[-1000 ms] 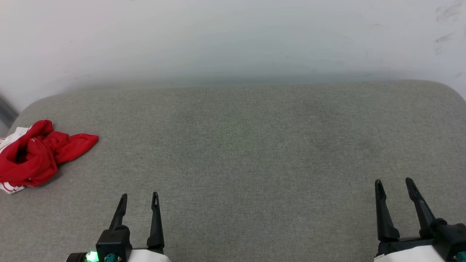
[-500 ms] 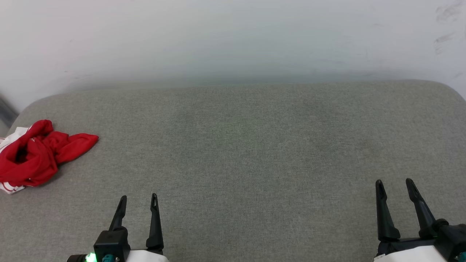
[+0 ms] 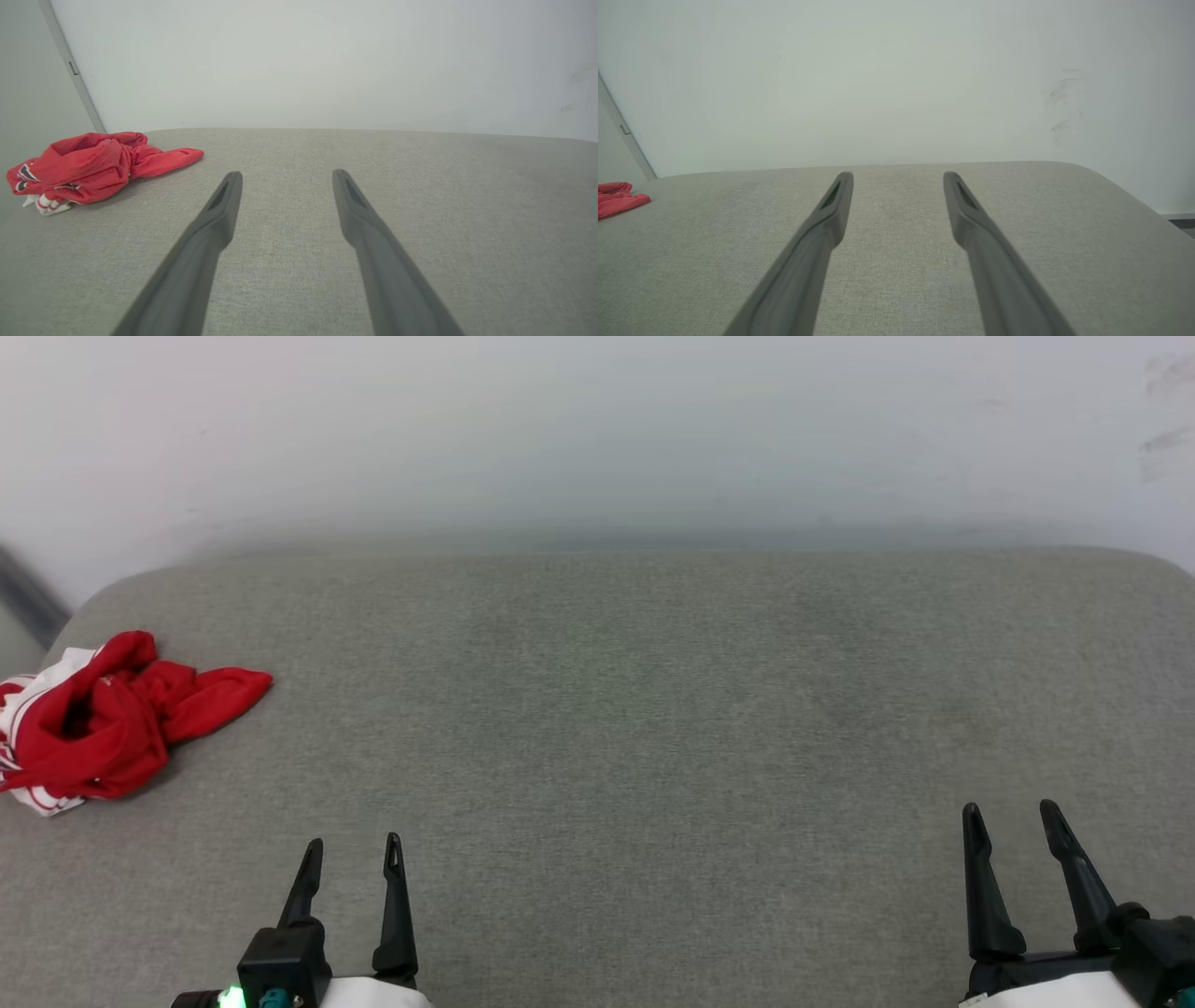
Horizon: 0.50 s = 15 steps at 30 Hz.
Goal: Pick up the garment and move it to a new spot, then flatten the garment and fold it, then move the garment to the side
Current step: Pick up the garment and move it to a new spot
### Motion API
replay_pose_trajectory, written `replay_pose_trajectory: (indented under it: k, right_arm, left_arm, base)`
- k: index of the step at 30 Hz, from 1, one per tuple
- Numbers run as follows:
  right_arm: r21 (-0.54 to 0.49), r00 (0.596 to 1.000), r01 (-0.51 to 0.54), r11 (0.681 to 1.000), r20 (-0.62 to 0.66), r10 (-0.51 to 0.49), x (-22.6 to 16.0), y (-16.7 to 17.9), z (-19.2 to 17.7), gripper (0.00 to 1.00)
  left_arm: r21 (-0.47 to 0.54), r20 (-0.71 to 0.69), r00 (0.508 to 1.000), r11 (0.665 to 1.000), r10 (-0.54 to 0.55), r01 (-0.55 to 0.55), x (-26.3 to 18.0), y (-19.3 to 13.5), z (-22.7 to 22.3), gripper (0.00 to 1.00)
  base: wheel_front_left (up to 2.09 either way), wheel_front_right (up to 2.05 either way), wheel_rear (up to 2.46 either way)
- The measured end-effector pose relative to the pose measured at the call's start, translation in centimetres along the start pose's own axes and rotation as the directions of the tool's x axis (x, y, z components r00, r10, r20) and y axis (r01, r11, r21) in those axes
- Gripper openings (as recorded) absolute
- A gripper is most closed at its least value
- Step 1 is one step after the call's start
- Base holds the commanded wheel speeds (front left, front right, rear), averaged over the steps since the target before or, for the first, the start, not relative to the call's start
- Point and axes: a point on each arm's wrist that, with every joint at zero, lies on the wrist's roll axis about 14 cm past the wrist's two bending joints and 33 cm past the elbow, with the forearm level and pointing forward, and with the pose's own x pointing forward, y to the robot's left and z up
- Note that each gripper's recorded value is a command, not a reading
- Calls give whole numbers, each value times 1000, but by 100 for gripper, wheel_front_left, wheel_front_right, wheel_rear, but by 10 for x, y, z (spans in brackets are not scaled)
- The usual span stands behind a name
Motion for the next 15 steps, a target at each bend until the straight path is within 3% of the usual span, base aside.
replay_pose_trajectory:
  k: [15]
  right_arm:
    - [12, 988, -152, 988, -16, 153, 23, 47, -9, 100]
  left_arm:
    - [13, 6, 979, 979, 204, -204, -27, 59, 4, 100]
  base:
    - [0, 0, 0]
